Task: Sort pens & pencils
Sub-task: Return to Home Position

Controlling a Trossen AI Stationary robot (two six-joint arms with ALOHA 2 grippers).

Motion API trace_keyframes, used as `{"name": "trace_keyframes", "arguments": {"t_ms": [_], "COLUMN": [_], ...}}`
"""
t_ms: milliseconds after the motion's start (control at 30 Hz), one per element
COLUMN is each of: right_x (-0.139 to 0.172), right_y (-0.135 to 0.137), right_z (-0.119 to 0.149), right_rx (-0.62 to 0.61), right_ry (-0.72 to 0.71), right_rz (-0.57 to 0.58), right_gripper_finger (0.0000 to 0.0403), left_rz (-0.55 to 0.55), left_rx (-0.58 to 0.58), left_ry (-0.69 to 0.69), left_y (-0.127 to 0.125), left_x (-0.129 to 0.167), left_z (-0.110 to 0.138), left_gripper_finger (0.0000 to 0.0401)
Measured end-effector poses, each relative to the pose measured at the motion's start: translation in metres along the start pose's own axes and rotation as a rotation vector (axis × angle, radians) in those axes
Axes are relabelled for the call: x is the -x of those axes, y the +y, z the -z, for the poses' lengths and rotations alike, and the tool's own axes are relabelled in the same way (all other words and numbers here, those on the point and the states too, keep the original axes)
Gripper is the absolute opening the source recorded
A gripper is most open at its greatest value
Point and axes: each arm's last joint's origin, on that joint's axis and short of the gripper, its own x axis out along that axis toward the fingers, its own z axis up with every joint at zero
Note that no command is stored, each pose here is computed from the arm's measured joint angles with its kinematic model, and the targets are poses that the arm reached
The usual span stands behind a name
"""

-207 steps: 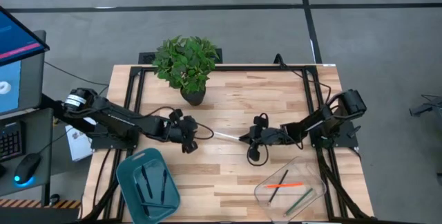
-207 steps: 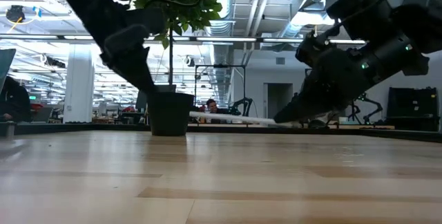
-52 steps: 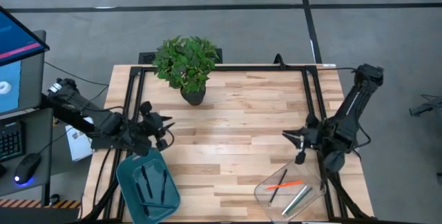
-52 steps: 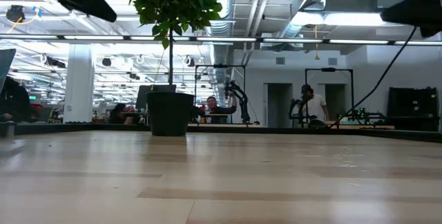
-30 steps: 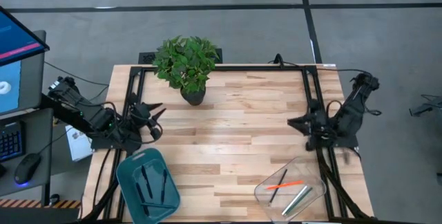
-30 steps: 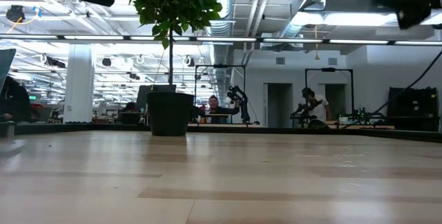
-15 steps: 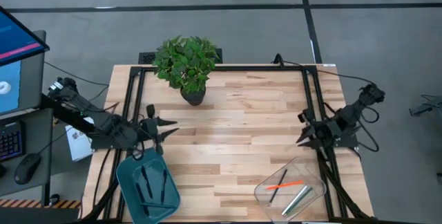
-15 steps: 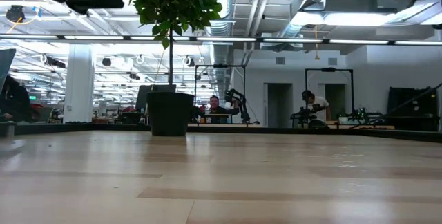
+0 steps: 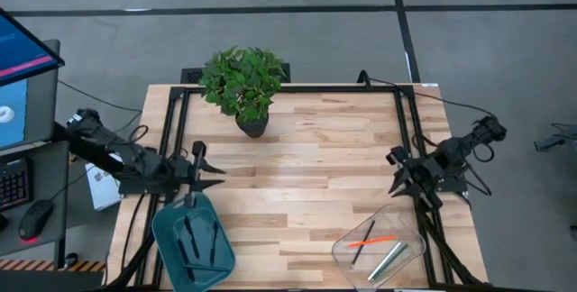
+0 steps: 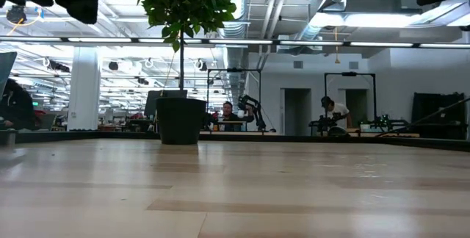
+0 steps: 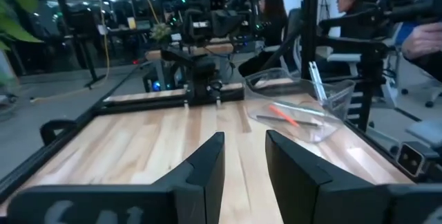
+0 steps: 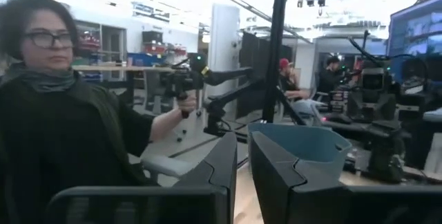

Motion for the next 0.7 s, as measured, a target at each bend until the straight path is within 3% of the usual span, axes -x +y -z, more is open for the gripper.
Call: {"name": "trace_keyframes", "arguments": {"t_ms": [333, 700], "right_x": [0.002, 0.006], "right_y": [-0.013, -0.02], "right_z": [0.005, 0.009], "right_rx": [0.003, -0.045], "right_ry": [0.055, 0.096], "right_rz": [0.145, 0.115], "right_gripper_finger": [0.0066, 0.0066], "left_rz": [-0.004, 0.002], "left_rx": [-0.031, 0.02], "left_ry": [-0.108, -0.078], "left_y": [0.016, 0.022], "left_x": [0.013, 0.015], "left_z": [-0.006, 0.016], "left_gripper_finger": [0.0098, 0.0098]}}
